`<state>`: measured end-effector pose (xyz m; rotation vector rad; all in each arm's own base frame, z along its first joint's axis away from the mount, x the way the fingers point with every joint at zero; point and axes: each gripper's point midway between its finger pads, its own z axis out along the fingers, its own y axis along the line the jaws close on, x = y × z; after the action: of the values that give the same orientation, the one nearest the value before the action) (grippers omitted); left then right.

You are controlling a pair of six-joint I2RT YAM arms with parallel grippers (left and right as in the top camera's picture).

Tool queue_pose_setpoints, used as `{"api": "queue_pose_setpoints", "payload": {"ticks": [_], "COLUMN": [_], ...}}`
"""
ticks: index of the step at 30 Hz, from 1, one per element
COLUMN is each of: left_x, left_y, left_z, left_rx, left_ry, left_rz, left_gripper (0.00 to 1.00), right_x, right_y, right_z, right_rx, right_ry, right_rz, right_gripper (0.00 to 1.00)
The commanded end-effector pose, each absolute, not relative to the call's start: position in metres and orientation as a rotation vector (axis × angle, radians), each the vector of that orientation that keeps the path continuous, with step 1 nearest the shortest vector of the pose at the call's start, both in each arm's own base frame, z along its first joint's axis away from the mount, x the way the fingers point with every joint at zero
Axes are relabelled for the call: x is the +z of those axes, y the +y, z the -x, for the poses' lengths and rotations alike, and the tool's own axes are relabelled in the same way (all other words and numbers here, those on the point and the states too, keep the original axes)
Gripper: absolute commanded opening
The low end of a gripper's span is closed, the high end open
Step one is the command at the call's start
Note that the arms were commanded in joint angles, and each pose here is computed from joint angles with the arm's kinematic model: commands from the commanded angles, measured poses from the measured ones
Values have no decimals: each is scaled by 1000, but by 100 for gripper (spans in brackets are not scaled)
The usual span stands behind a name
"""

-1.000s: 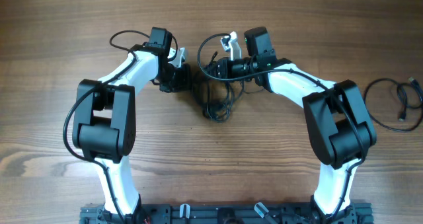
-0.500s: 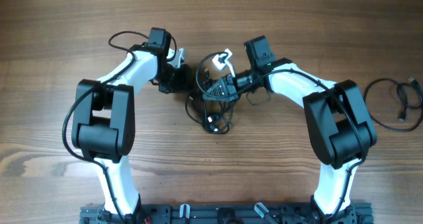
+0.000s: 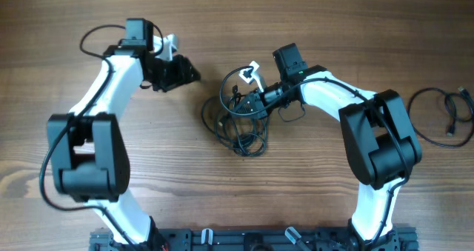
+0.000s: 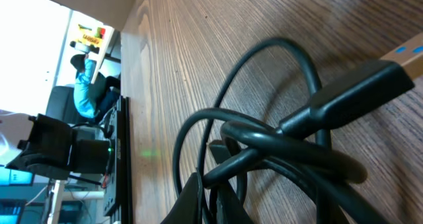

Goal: Untangle cables

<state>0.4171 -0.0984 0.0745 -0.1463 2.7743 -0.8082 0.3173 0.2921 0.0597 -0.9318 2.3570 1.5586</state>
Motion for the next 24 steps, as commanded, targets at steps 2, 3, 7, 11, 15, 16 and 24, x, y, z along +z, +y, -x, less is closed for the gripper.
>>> {"api": "queue_pose_setpoints", "payload": {"ticks": [2,3,7,11,15,16,24], "left_x": [103,101,96,94,93,93,83], "left_y": [-109,-117,-140,-155,-161,-162,-168], "left_z": [-416,-409,-379,-363,-358,-358,-357], "left_rx": [-866,-888,-895,-889,-884,-885,-897], "left_ry": [2680,2676,2652,2615,2598,2598,2609], "left_rz": [-41,-157,-577,-795,-867,-869,-887], "left_gripper": [71,70,68,63,61,61,61], "right_x": [55,55,55,55,55,55,55], "right_y": [294,294,293,292,292,292,292], "right_z": [-319,-319,-320,-319,-319,-319,-320], "right_rx": [1541,1543,1549,1553,1555,1556,1557], "right_ry": [2371,2376,2403,2411,2417,2417,2418], "right_rz": [924,919,883,877,867,867,865], "right_gripper": [4,4,4,4,4,4,4]}}
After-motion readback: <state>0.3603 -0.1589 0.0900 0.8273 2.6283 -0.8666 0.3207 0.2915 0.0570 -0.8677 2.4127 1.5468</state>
